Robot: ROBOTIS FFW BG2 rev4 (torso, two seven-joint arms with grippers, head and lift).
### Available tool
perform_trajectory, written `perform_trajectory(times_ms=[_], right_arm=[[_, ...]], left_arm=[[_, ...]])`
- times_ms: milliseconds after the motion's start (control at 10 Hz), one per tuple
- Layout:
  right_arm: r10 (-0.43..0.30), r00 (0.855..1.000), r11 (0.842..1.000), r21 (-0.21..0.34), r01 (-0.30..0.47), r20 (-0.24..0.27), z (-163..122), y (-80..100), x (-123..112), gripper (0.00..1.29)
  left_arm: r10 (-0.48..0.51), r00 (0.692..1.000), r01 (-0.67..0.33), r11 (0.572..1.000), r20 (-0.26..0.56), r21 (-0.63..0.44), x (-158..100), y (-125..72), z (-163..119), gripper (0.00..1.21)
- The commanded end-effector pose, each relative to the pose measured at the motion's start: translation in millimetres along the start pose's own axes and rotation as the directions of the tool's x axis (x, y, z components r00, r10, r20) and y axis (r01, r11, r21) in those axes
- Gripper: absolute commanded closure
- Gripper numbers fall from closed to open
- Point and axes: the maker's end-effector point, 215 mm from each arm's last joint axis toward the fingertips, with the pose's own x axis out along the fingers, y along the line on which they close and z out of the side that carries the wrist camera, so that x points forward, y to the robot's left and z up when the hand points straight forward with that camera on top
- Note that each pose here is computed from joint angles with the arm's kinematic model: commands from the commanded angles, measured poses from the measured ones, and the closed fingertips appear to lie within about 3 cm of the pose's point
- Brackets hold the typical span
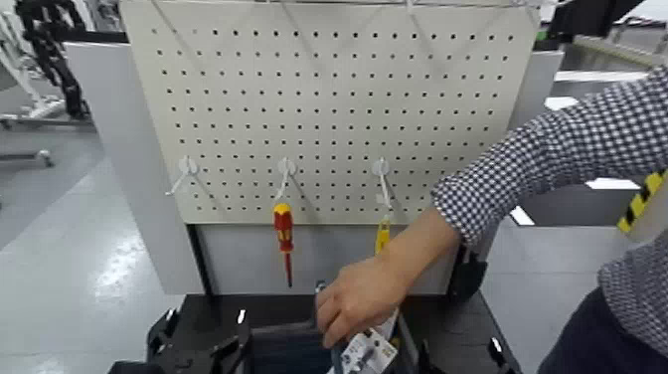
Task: Put the red screwdriver into the crate.
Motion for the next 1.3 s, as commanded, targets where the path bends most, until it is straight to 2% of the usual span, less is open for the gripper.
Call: perform_trajectory(times_ms=[100, 400, 800, 1200, 1300], right_arm=[[0.0, 1.0, 1.0, -0.005, 0.0, 0.0, -1, -0.4, 0, 0.17], [0.01, 1.0, 1.0, -0.005, -0.01, -0.004, -3, 3.1, 1, 0.17], [0.011, 1.0, 1.0, -0.001, -0.011, -0.007, -5, 4.3, 1, 0.17], [0.008, 1.0, 1.0, 0.004, -0.008, -0.006, -6, 3.9, 1, 0.17], [0.01, 1.0, 1.0, 0.005, -0.01, -0.005, -5, 4.7, 1, 0.17]], left_arm=[[0.004, 1.0, -0.004, 1.0, -0.003, -0.001, 0, 1.4, -1, 0.13], [-0.016, 0.999, 0.015, 1.0, -0.033, -0.023, 5, -0.4, -9, 0.13], [-0.186, 0.981, 0.184, 0.982, -0.05, -0.033, 41, 2.8, 6, 0.13], [-0.312, 0.948, 0.31, 0.95, -0.055, -0.044, 75, -9.9, 23, 0.13], [-0.353, 0.934, 0.35, 0.935, -0.055, -0.058, 84, -18.1, 25, 0.13]])
